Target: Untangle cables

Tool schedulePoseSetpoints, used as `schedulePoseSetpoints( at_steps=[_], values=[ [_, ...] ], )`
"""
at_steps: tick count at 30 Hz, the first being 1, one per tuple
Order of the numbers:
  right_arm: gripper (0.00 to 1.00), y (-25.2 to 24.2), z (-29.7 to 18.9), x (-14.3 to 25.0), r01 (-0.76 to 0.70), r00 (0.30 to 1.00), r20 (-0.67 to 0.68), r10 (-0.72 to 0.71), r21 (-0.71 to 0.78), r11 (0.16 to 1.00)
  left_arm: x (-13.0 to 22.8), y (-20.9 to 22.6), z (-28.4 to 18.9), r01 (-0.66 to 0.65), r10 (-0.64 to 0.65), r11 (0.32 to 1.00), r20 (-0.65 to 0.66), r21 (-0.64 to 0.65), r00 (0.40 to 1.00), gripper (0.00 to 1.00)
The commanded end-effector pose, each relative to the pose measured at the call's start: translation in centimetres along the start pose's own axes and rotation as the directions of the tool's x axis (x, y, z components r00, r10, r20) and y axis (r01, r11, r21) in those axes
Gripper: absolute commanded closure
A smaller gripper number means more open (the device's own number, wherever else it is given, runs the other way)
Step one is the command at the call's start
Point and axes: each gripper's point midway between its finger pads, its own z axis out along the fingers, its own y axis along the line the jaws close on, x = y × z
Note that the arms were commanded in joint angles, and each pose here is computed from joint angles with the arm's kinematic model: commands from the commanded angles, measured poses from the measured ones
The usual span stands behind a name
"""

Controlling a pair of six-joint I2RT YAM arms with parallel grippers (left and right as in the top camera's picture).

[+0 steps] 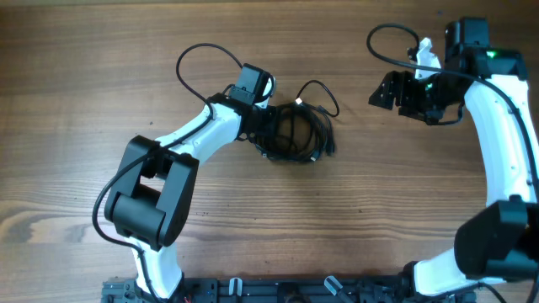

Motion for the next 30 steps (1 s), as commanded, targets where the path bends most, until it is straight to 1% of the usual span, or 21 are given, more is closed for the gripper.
schedulePoseSetpoints(
  at_steps=[1, 4, 6, 8, 11, 13, 15, 16, 17, 18, 21, 23, 24, 25, 27, 28, 30],
  values=[
    [0.2, -0.7, -1.4, -0.3, -0.026, 0.999, 0.047, 0.023, 0.055, 0.998, 1.3, 0.0, 1.2, -0.087, 0.088, 0.996, -0.043, 0.024, 0.995, 0.39],
    [0.2, -1.8, -2.4, -0.7, -0.06, 0.996, 0.075, 0.056, 0.054, 0.997, 1.9, -0.7, 1.7, -0.122, 0.126, 0.99, -0.063, 0.073, 0.99, 0.39],
    [0.2, -2.4, -2.8, -0.7, -0.078, 0.994, 0.084, 0.074, 0.053, 0.996, 2.3, -0.9, 2.1, -0.119, 0.126, 0.989, -0.075, 0.088, 0.989, 0.39],
    [0.19, -2.5, -2.8, -0.6, -0.079, 0.994, 0.081, 0.074, 0.054, 0.995, 2.5, -1.0, 2.3, -0.12, 0.128, 0.989, -0.081, 0.091, 0.988, 0.39],
    [0.18, -2.5, -2.9, -0.7, -0.08, 0.994, 0.082, 0.075, 0.054, 0.995, 2.5, -1.0, 2.3, -0.121, 0.129, 0.988, -0.081, 0.092, 0.988, 0.44],
    [0.17, -2.6, -2.8, -0.4, -0.068, 0.995, 0.07, 0.064, 0.056, 0.996, 2.4, -1.1, 2.3, -0.122, 0.129, 0.988, -0.077, 0.092, 0.989, 0.43],
    [0.16, -2.6, -2.8, -0.3, -0.067, 0.996, 0.068, 0.063, 0.056, 0.996, 2.4, -1.1, 2.3, -0.122, 0.129, 0.988, -0.076, 0.092, 0.989, 0.31],
    [0.16, -2.5, -2.8, -0.5, -0.072, 0.995, 0.074, 0.068, 0.054, 0.996, 2.4, -1.0, 2.3, -0.121, 0.128, 0.988, -0.078, 0.092, 0.989, 0.22],
    [0.17, -2.5, -2.8, -0.7, -0.085, 0.993, 0.083, 0.081, 0.051, 0.995, 2.5, -1.0, 2.3, -0.12, 0.127, 0.989, -0.081, 0.091, 0.989, 0.05],
    [0.16, -2.2, -2.8, -0.9, -0.08, 0.993, 0.091, 0.077, 0.038, 0.996, 2.5, -1.0, 2.3, -0.119, 0.127, 0.989, -0.081, 0.091, 0.989, 0.01],
    [0.16, -1.6, -2.9, -1.4, -0.067, 0.992, 0.105, 0.066, 0.004, 0.998, 2.5, -1.0, 2.3, -0.117, 0.125, 0.989, -0.082, 0.092, 0.989, 0.0],
    [0.16, -1.6, -2.9, -1.4, -0.066, 0.992, 0.106, 0.066, 0.001, 0.998, 2.5, -1.0, 2.3, -0.117, 0.125, 0.989, -0.082, 0.092, 0.989, 0.01],
    [0.16, -1.6, -2.9, -1.4, -0.066, 0.992, 0.105, 0.066, 0.001, 0.998, 2.5, -1.0, 2.3, -0.117, 0.125, 0.989, -0.083, 0.091, 0.989, 0.04],
    [0.16, -1.6, -2.9, -1.4, -0.067, 0.992, 0.106, 0.066, 0.0, 0.998, 2.5, -1.0, 2.4, -0.117, 0.125, 0.989, -0.082, 0.092, 0.989, 0.07],
    [0.16, -1.6, -2.8, -1.4, -0.067, 0.992, 0.106, 0.066, 0.0, 0.998, 2.5, -1.0, 2.4, -0.118, 0.125, 0.989, -0.08, 0.092, 0.989, 0.17],
    [0.16, -1.6, -2.8, -1.4, -0.067, 0.992, 0.106, 0.066, 0.0, 0.998, 2.5, -1.1, 2.4, -0.118, 0.125, 0.989, -0.079, 0.093, 0.989, 0.23],
    [0.16, -1.5, -2.8, -1.4, -0.066, 0.992, 0.106, 0.066, -0.004, 0.998, 2.3, -1.7, 2.4, -0.123, 0.132, 0.986, -0.07, 0.116, 0.989, 0.45]
  ],
)
